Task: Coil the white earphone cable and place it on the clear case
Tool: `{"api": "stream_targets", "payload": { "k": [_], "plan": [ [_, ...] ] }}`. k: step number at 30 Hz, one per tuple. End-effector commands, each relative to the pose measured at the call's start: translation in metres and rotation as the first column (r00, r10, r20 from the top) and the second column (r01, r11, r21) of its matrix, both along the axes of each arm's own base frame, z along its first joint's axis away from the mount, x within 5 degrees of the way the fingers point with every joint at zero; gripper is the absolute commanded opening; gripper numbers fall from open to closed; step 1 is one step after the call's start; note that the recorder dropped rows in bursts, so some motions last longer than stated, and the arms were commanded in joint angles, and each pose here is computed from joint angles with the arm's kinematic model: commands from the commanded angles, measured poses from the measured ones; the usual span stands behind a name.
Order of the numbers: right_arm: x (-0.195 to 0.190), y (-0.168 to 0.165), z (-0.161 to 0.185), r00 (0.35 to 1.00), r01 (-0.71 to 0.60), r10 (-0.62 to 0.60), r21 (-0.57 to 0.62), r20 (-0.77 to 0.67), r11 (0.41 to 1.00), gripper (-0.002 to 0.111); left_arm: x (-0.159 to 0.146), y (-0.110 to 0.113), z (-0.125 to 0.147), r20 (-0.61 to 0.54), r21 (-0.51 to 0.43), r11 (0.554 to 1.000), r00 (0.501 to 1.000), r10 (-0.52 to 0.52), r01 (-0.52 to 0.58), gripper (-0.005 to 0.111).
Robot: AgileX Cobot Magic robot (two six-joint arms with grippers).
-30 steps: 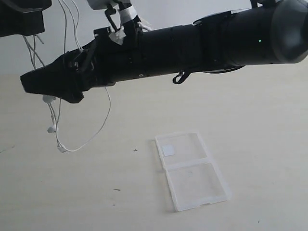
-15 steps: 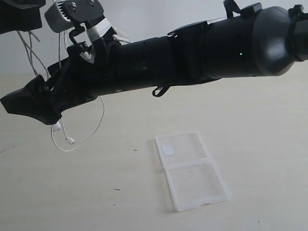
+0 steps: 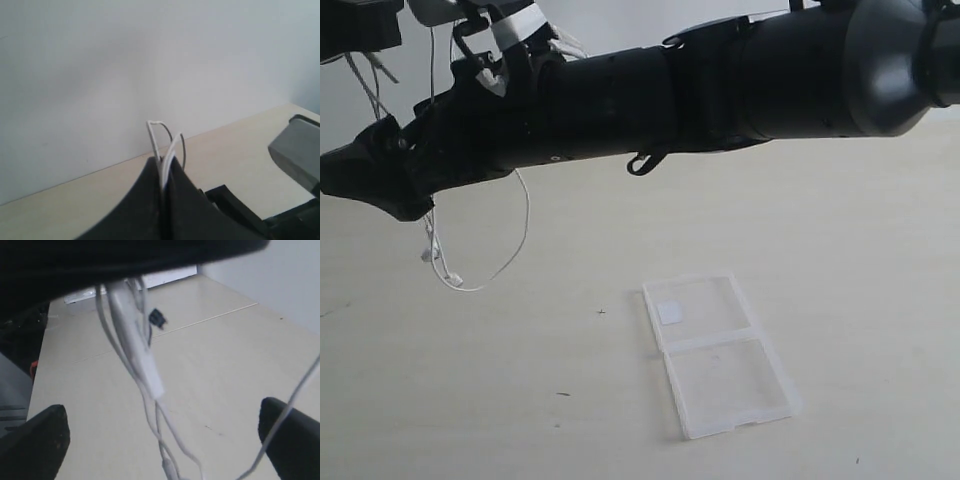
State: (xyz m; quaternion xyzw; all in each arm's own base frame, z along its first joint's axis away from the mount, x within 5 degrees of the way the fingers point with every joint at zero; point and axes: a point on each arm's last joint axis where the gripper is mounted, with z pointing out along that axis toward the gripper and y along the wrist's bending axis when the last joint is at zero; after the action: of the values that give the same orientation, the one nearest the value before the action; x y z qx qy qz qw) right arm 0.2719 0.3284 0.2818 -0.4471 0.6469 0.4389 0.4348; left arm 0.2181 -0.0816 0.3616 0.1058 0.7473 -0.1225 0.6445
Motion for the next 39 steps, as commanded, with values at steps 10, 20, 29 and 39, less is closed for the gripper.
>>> {"api": "stream_targets", "payload": {
  "k": [10, 20, 29, 39],
  "plan": [
    [0.001, 0.001, 0.002, 1.0, 0.003, -0.003, 0.011, -0.007, 1.0, 0.097, 0.0, 0.007, 0.004, -0.038, -0.132, 0.986, 0.995, 0.095, -0.099, 0.0],
    [0.001, 0.001, 0.002, 1.0, 0.004, -0.004, 0.012, -0.011, 1.0, 0.097, 0.0, 0.005, 0.023, -0.009, -0.223, 0.972, 0.997, 0.079, -0.079, 0.0],
    [0.001, 0.002, 0.004, 1.0, 0.004, -0.004, 0.014, -0.008, 1.0, 0.095, 0.0, 0.004, 0.025, -0.019, -0.263, 0.962, 0.997, 0.07, -0.073, 0.0],
    [0.003, 0.003, 0.009, 1.0, 0.016, -0.016, 0.026, -0.001, 1.0, 0.058, -0.001, 0.003, 0.025, -0.026, -0.284, 0.957, 0.998, 0.053, -0.058, 0.0]
  ]
}}
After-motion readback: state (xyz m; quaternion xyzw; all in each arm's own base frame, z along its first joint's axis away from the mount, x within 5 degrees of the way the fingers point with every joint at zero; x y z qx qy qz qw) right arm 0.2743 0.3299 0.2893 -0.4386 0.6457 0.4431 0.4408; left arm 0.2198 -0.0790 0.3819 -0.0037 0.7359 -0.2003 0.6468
